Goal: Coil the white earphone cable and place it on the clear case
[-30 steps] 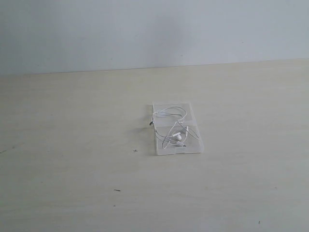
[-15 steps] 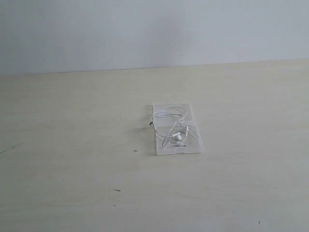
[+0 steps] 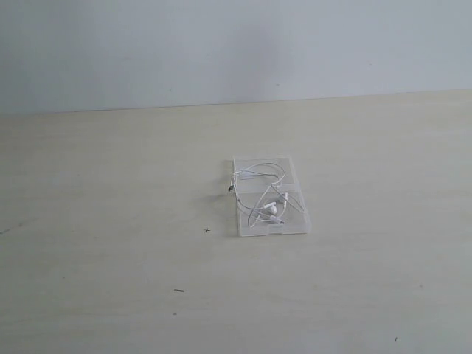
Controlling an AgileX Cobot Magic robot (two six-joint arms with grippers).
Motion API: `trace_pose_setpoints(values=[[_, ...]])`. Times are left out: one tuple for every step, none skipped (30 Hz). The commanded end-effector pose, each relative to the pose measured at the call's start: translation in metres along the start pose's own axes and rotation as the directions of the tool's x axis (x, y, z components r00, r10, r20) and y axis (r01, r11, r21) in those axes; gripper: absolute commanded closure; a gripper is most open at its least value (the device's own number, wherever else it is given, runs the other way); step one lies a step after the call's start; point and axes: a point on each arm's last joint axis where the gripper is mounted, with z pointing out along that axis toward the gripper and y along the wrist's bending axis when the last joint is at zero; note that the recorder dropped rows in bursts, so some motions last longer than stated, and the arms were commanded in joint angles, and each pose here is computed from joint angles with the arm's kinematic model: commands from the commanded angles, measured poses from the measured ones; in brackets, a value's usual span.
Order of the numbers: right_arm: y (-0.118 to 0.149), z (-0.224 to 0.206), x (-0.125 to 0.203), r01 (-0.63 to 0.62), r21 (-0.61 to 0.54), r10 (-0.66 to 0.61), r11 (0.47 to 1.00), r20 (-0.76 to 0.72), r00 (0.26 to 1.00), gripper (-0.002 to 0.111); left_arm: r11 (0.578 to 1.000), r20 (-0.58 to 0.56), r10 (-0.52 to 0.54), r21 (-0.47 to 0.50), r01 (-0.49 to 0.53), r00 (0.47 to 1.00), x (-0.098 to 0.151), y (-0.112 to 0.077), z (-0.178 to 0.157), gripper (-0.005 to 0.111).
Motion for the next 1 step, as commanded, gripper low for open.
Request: trace_pose_setpoints(values=[[-0.0003, -0.0001, 0.0006, 0.006, 0.005, -0.006, 1.000, 0.008, 1.000, 0.108, 1.000, 0.014, -0.004, -0.002, 0.004, 1.000, -0.0009, 0.0001, -0.0004, 0.107]])
